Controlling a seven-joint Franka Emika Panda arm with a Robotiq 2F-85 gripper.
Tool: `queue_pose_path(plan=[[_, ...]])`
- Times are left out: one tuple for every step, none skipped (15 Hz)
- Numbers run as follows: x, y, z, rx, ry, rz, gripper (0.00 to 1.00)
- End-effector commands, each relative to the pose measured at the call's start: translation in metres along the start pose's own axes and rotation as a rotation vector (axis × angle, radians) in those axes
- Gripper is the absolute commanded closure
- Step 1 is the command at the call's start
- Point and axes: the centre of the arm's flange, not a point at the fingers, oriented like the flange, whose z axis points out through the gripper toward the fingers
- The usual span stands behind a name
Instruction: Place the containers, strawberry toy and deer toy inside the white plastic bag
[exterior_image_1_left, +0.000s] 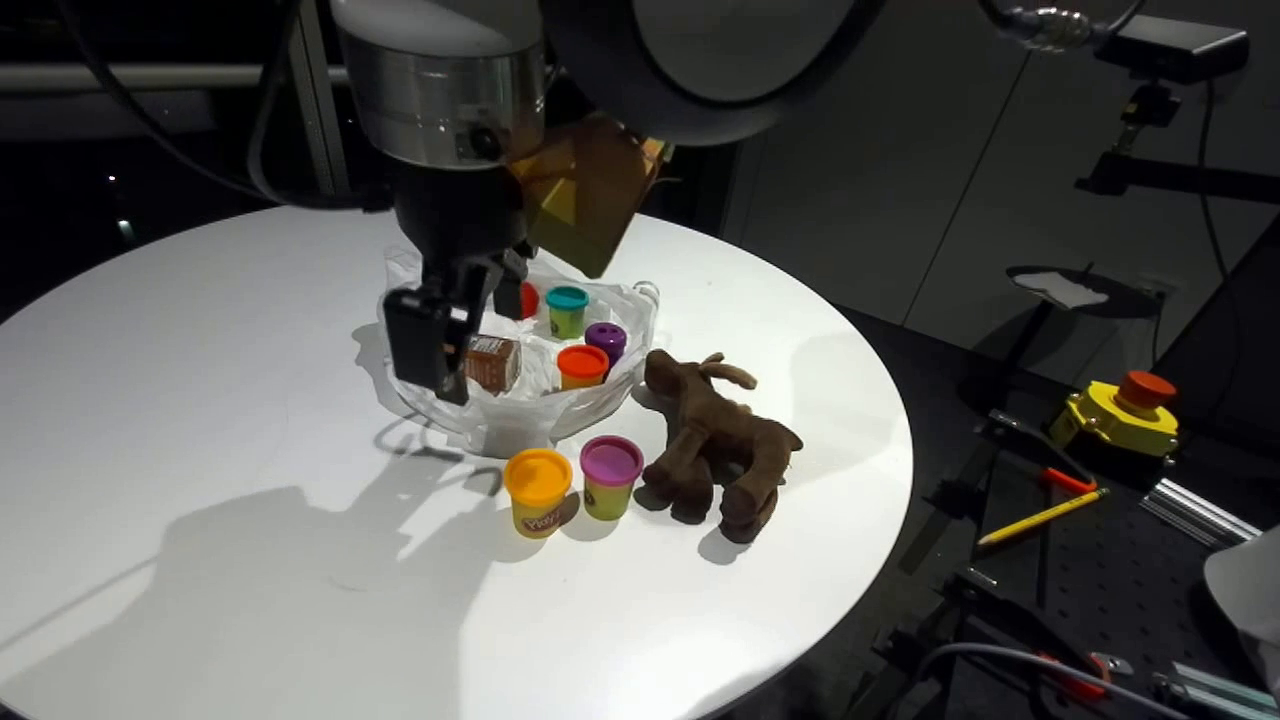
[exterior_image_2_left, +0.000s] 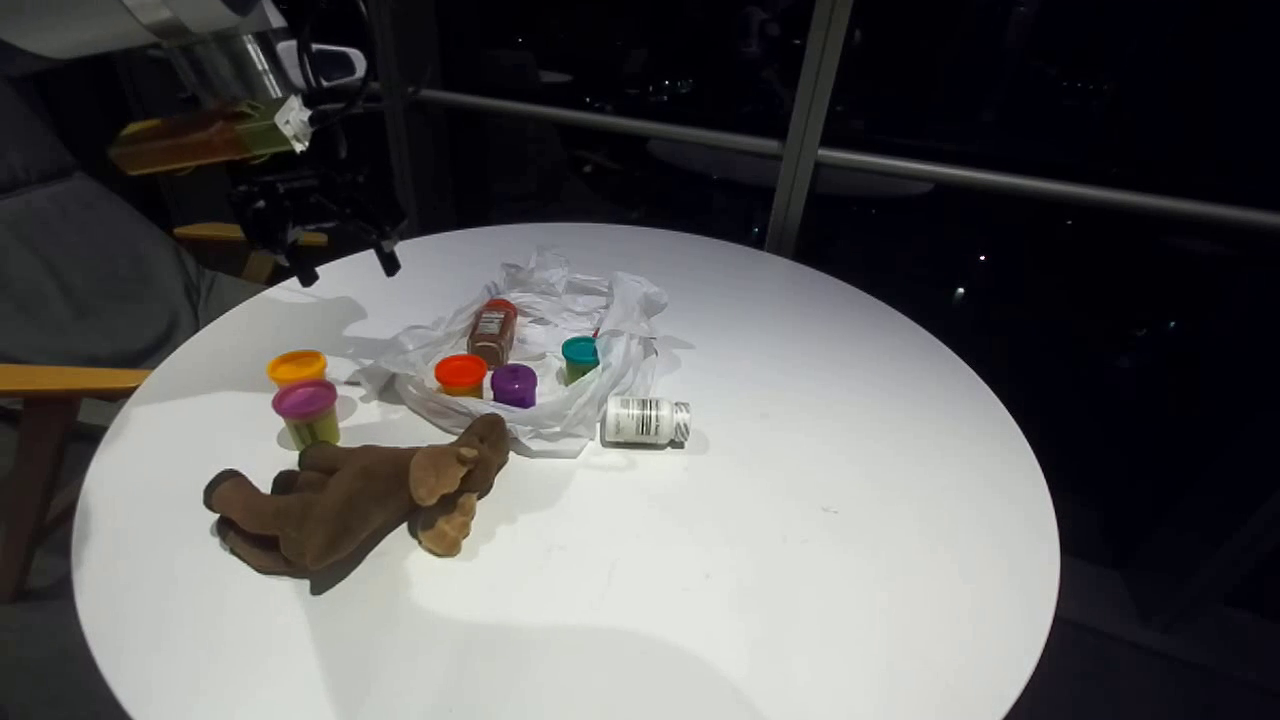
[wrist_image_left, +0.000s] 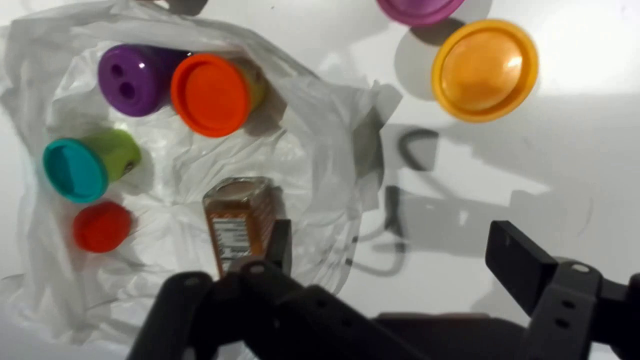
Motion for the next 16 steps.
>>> queue_pose_path(plan=[[-0.012,-0.004,0.014,0.139,-0.078,-0.100,0.00],[-0.013,-0.006,0.017,0.153,-0.097,-0.117,0.00],[-0.012,-0.008,0.021,0.165,-0.112,-0.130,0.00],[-0.011,-0.008,0.025,0.163,-0.125,-0.135,0.00],[-0.011,-0.008,0.029,0.172,-0.140,-0.147,0.00],[-0.011,-0.009,0.032,0.177,-0.150,-0.159,0.00],[-0.010,-0.010,0.038,0.188,-0.166,-0.172,0.00],[-0.010,-0.012,0.044,0.201,-0.181,-0.187,0.00],[-0.011,-0.014,0.049,0.212,-0.197,-0.200,0.00],[-0.012,-0.017,0.053,0.227,-0.209,-0.214,0.00],[-0.013,-0.019,0.058,0.237,-0.221,-0.225,0.00],[-0.014,-0.021,0.061,0.248,-0.230,-0.238,0.00],[-0.015,-0.024,0.064,0.253,-0.241,-0.250,0.00],[-0.016,-0.025,0.066,0.249,-0.246,-0.257,0.00],[-0.017,-0.026,0.068,0.242,-0.250,-0.259,0.00],[-0.017,-0.025,0.069,0.231,-0.250,-0.254,0.25]])
